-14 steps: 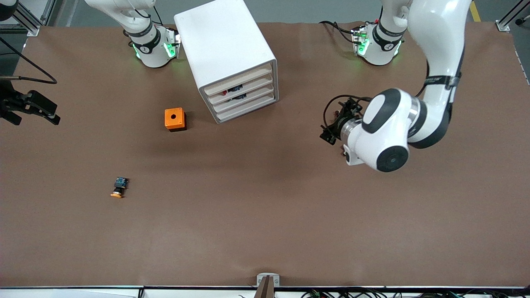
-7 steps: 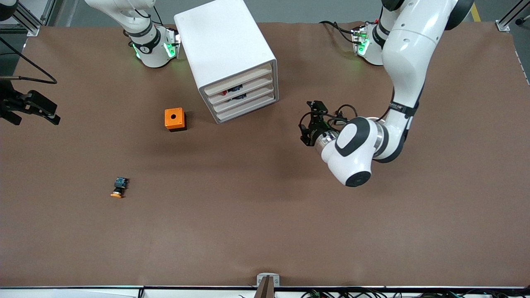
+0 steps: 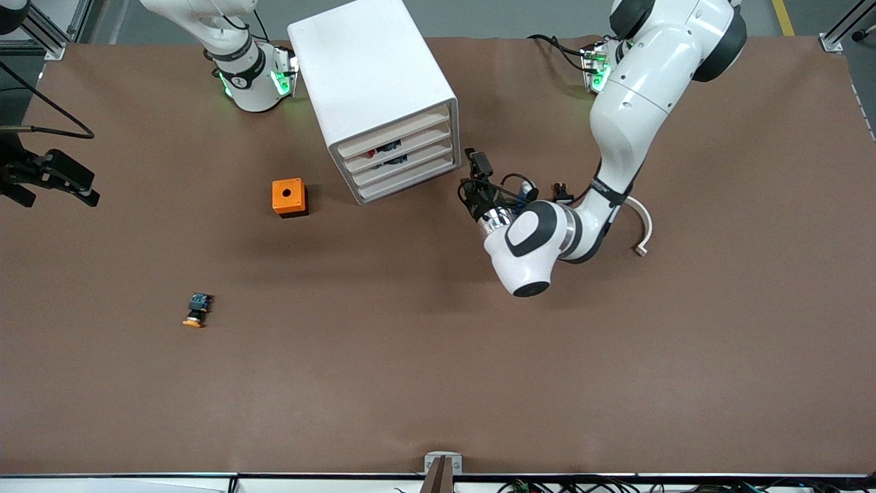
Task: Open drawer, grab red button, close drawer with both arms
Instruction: 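Hook the left gripper onto the drawer handle of the cabinet, then pull the drawer open with the left gripper while the right gripper reaches in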
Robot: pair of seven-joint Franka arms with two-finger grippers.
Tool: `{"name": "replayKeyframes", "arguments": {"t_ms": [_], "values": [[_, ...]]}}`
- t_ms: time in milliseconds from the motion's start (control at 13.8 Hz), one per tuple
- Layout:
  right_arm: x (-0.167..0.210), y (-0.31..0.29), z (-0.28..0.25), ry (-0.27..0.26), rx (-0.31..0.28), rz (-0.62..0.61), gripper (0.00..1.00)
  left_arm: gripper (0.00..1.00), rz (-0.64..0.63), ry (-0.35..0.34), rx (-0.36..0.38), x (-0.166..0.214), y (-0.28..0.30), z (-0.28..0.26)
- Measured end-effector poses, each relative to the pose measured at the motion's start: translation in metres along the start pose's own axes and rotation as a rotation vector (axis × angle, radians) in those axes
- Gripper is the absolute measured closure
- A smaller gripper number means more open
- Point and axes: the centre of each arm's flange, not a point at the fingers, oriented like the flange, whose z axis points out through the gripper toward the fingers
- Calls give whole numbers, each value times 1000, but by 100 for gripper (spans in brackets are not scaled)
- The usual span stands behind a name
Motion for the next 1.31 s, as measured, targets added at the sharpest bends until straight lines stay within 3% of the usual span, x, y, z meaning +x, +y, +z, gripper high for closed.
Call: {"name": "replayKeyframes", "arguments": {"t_ms": [291,945,1018,1091,1236,1309], "values": [[0,0,0,0,0,0,0,26,0,8,49,-17,4,32],[0,0,0,0,0,0,0,31,11,58,90,-39,3,80],[0,0,0,0,0,0,0,39,12,58,96,-41,3,84],[0,0,0,0,0,0,0,39,14,59,104,-44,2,89],[0,0,0,0,0,0,0,54,17,65,114,-48,1,98],[0,0,0,0,0,0,0,54,18,67,118,-50,1,103]]}}
